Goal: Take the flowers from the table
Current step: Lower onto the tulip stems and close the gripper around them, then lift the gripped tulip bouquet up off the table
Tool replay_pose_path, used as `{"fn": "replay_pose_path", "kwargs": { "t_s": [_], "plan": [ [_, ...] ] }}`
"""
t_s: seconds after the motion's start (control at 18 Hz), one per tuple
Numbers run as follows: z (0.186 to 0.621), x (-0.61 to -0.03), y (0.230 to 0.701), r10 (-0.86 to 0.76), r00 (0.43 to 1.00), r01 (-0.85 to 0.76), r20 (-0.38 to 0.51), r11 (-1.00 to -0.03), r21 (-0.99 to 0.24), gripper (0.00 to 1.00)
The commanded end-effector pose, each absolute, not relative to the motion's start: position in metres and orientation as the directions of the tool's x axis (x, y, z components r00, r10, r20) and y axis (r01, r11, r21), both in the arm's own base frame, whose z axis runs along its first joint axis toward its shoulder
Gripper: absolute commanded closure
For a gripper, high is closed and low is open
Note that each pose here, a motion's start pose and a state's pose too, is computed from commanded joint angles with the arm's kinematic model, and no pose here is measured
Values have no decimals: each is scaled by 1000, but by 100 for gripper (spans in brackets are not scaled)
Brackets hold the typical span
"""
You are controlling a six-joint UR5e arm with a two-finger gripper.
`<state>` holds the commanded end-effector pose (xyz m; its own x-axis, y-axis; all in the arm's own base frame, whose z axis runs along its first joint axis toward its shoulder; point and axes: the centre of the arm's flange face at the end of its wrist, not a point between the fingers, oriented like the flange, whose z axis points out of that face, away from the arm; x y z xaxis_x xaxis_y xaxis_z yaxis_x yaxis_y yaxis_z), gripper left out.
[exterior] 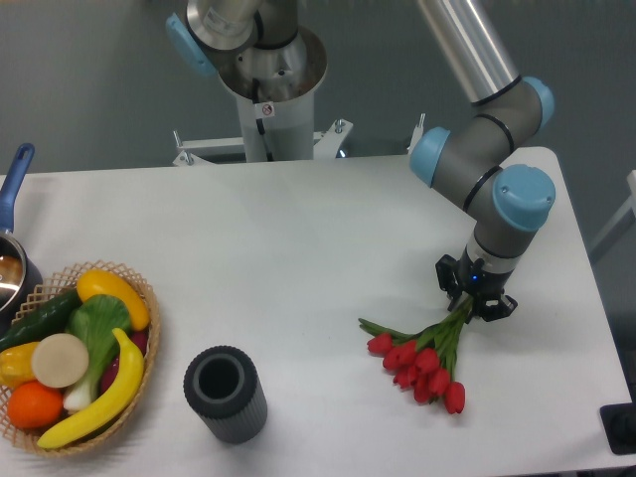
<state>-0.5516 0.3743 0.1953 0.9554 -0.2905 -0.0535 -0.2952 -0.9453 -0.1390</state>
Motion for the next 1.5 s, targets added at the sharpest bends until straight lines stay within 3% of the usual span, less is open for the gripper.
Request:
{"fn": "replay_pose_path", "kwargs": {
  "t_s": [0.28, 0.83, 1.0, 1.28, 1.5],
  "plan": [
    [195, -551, 374, -282, 958, -286, -51, -948, -139, 83],
    [217, -551, 373, -271, 959, -280, -83, -949, -146, 85],
    [243, -549, 373, -262, 957, -280, -125, -947, -159, 85],
    [306, -538, 379, -191, 965, -242, -179, -912, -330, 84],
    [351, -529, 383, -108, 980, -180, -170, -851, -494, 84]
  ]
}}
